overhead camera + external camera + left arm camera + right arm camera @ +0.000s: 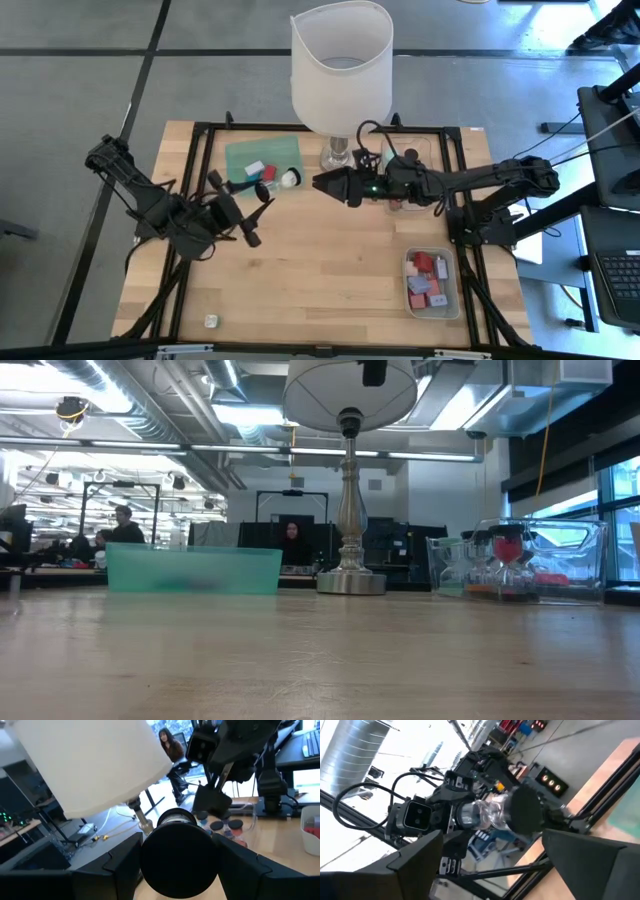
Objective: Pick & Place Office items
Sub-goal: Put the white hourglass into the transparent bin
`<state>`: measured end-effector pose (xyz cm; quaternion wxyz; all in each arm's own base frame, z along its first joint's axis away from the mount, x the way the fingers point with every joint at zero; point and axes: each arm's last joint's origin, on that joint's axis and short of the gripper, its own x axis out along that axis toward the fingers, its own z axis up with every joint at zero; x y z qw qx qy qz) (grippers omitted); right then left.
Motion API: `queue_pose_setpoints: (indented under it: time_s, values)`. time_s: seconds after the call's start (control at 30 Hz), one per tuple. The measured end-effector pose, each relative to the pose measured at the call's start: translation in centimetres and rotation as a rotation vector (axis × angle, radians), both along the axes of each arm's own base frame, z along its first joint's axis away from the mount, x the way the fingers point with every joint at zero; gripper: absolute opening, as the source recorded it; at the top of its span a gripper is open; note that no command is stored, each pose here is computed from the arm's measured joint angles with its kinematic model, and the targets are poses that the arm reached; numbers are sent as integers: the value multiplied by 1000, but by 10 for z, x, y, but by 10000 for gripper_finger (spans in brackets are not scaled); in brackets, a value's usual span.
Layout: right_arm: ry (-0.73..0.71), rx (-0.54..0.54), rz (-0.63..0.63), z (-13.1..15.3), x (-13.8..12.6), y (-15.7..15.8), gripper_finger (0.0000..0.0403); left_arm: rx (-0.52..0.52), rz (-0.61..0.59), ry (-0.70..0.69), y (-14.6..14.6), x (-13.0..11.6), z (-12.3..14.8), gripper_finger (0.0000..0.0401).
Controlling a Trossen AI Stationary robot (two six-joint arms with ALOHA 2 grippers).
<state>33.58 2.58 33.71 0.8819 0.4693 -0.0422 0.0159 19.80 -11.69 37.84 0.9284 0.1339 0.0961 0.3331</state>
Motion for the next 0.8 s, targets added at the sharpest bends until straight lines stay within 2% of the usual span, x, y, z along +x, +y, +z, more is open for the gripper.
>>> queue_pose_setpoints:
  time_s: [0.13,0.37,0.8]
  values:
    - [-7,41,27,1,0,-4,350,22,-20,-4,0,4,7,214]
    - [-140,39,73,13,-2,-7,351,39,-52,-26,-1,7,17,214]
    - [-231,90,80,22,-4,-9,351,94,-123,-50,-1,11,31,214]
